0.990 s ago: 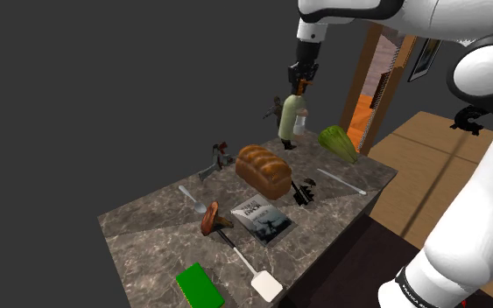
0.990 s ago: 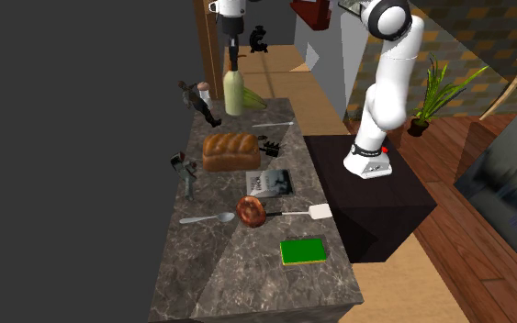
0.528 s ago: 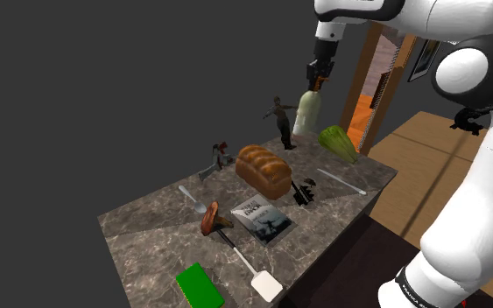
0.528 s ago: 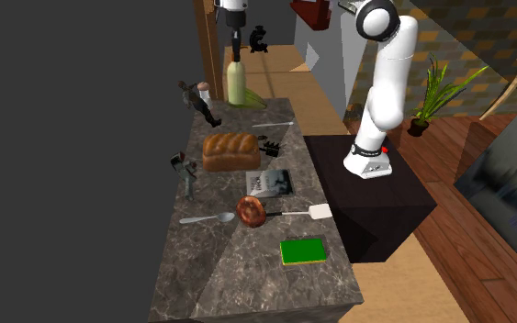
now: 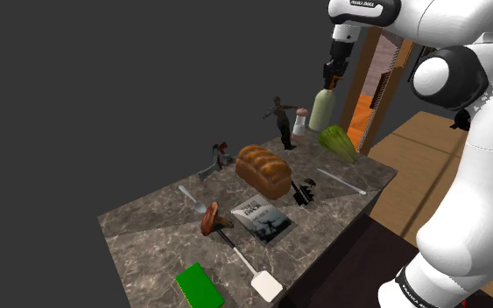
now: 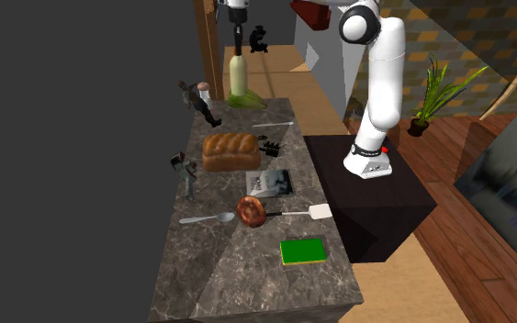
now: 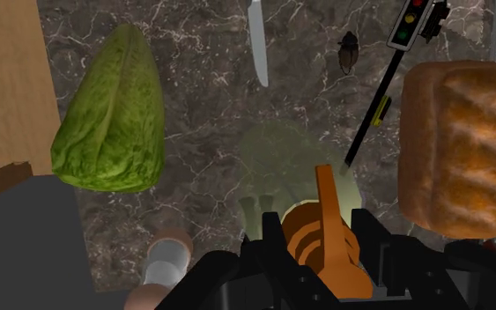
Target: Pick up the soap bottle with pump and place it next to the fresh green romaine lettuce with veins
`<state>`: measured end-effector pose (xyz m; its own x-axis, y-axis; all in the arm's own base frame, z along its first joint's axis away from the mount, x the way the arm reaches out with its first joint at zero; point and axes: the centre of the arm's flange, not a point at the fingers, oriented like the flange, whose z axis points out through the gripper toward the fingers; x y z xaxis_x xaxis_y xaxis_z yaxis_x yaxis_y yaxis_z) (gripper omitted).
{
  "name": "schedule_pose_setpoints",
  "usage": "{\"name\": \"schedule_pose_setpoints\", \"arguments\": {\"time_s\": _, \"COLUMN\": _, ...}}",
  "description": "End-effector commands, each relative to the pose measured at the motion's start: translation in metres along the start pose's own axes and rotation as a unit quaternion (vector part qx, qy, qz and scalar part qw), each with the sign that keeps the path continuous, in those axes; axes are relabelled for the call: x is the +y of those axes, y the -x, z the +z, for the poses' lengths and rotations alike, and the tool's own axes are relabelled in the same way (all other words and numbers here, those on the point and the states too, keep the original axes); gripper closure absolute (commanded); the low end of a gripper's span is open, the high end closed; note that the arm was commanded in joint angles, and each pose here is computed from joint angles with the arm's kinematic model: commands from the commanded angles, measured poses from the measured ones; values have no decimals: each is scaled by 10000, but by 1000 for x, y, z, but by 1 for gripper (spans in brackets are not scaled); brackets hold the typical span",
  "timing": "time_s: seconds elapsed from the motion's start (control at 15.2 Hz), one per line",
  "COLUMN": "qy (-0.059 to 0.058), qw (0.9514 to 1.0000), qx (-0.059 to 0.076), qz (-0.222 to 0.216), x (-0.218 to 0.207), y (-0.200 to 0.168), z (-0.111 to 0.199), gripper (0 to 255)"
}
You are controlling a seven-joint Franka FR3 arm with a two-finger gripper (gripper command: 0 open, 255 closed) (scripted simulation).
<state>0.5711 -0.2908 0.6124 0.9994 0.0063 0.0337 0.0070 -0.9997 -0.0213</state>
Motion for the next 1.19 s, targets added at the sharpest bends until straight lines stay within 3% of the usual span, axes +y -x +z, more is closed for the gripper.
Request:
{"name": "schedule_pose_setpoints", "arguments": {"time_s": 0.0, "qy": 1, "qw": 10000, "qx": 5, "qz": -9, "x": 5, "y": 1, "z": 9, "gripper": 255}}
{"name": "schedule_pose_setpoints", "arguments": {"time_s": 1.12, "qy": 1, "qw": 10000, "qx": 5, "qz": -9, "x": 7, "y": 4, "z": 99, "gripper": 255}}
